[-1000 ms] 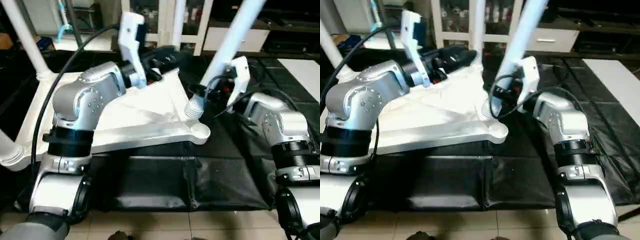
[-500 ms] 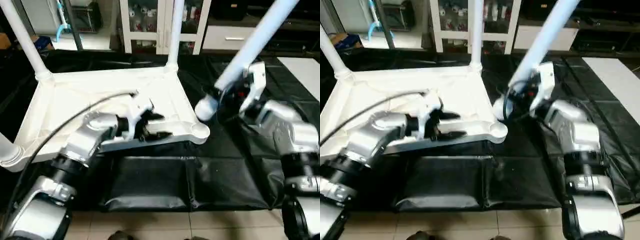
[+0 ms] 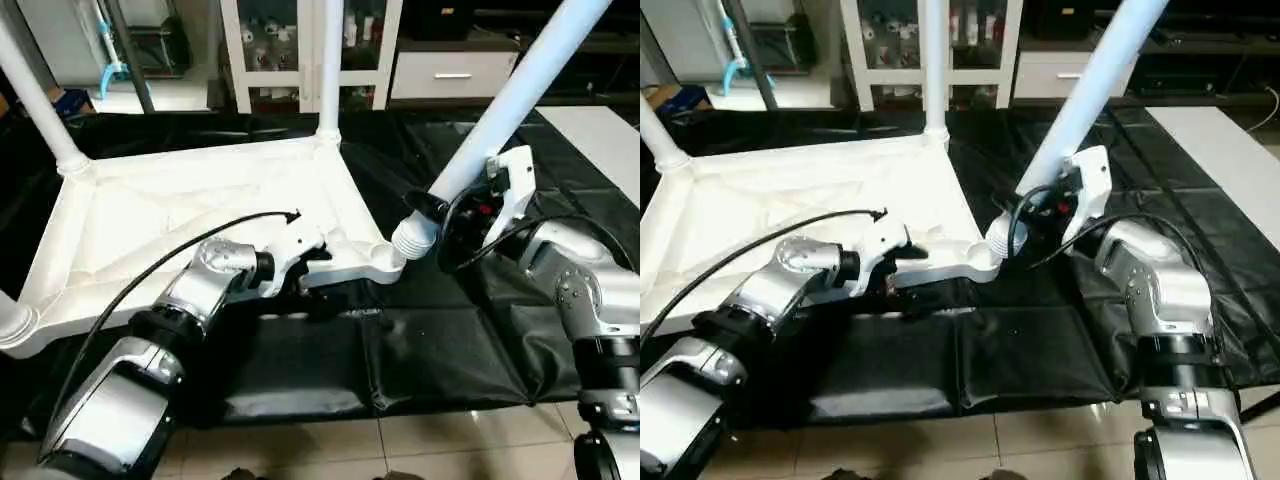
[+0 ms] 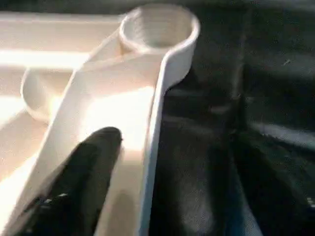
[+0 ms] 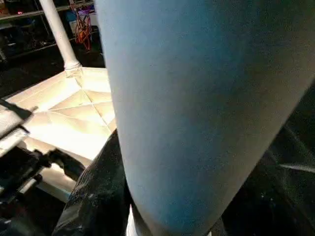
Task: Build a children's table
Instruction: Insert table leg to table base
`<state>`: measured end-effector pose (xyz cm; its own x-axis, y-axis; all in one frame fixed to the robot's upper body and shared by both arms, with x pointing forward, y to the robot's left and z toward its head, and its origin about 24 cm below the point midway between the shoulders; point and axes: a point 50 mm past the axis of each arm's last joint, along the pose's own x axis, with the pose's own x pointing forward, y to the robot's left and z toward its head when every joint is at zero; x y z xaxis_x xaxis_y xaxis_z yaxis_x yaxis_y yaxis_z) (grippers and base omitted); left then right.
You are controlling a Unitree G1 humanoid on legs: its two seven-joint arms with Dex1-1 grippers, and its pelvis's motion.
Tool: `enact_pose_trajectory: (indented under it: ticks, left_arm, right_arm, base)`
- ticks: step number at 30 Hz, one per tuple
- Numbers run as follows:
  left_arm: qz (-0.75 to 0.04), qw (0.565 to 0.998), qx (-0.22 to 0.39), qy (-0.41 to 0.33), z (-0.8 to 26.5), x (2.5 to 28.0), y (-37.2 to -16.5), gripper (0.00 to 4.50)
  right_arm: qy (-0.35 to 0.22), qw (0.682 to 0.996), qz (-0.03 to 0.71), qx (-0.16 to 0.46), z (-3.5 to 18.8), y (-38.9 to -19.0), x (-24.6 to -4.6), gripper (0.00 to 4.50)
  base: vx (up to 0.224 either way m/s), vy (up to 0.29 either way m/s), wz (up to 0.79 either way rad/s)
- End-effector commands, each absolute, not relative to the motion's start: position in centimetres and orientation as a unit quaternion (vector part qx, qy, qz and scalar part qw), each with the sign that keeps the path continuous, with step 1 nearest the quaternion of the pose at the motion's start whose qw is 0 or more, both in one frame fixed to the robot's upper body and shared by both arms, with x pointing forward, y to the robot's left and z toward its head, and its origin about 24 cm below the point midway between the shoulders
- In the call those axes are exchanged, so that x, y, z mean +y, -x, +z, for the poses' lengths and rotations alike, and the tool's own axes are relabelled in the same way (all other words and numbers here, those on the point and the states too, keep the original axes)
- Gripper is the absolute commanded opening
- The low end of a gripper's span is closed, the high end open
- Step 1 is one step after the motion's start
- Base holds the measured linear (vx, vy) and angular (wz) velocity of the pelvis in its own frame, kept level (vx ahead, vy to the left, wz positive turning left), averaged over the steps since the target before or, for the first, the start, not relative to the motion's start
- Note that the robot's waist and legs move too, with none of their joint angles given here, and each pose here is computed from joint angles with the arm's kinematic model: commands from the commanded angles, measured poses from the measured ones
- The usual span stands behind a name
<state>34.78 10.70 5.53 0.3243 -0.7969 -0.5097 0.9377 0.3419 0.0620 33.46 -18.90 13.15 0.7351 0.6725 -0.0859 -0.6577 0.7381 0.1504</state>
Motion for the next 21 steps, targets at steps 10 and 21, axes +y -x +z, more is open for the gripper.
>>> enact_pose_trajectory:
  ticks: [10, 21]
  left_arm:
    - [-0.489, 0.827, 0.231, -0.153, 6.0, 11.8, -36.3, 3.00]
    - [-0.522, 0.793, 0.257, -0.180, 5.0, 11.5, -35.6, 2.16]
  right_arm:
    - [-0.041, 0.924, 0.377, 0.052, 14.5, -33.9, -17.8, 1.84]
    - [-0.029, 0.922, 0.383, 0.050, 14.8, -34.1, -17.8, 1.84]
  base:
    - [0.000, 0.000, 0.00]
    - [0.000, 0.000, 0.00]
